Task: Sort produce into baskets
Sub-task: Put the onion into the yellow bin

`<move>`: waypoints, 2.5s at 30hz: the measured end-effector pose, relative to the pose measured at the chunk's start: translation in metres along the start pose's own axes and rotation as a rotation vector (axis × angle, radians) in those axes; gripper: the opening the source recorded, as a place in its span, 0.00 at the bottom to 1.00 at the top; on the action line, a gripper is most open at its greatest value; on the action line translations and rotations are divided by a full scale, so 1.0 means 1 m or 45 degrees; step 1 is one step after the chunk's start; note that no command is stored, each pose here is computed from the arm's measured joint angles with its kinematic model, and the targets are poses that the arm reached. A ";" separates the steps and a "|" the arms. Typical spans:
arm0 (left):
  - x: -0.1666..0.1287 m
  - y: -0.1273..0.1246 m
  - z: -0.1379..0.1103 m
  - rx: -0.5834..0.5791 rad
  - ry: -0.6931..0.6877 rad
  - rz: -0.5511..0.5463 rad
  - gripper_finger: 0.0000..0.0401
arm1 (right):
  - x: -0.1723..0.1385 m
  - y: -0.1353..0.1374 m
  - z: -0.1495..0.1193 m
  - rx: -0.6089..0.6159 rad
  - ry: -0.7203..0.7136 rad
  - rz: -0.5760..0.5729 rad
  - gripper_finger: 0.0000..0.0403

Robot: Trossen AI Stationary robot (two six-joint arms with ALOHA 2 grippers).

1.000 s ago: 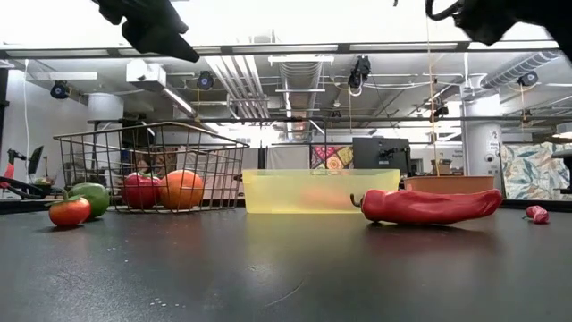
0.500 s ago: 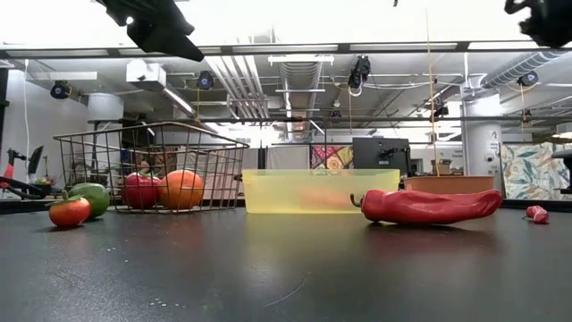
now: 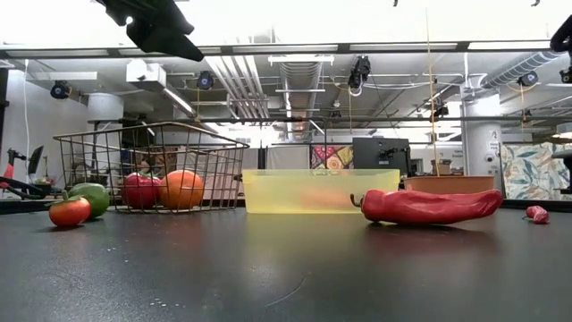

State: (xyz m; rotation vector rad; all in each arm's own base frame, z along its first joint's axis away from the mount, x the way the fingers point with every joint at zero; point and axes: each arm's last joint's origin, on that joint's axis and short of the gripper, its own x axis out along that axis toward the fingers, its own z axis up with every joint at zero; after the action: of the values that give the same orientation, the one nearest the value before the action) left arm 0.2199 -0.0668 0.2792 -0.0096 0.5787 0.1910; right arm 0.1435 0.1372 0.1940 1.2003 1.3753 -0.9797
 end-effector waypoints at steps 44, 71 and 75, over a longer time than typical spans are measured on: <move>0.000 0.001 0.000 -0.024 -0.009 0.029 0.84 | 0.045 -0.017 -0.004 0.134 0.027 0.102 0.41; 0.000 0.000 0.001 -0.031 -0.016 0.028 0.84 | -0.023 0.009 -0.016 0.035 -0.208 0.235 0.39; 0.000 0.000 0.002 -0.035 -0.029 0.025 0.84 | -0.037 0.026 -0.003 -0.046 -0.336 0.347 0.39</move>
State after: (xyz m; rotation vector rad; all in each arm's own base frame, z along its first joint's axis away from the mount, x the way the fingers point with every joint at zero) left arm 0.2208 -0.0665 0.2805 -0.0281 0.5535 0.2178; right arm 0.1682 0.1393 0.2324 1.1499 0.9893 -0.8796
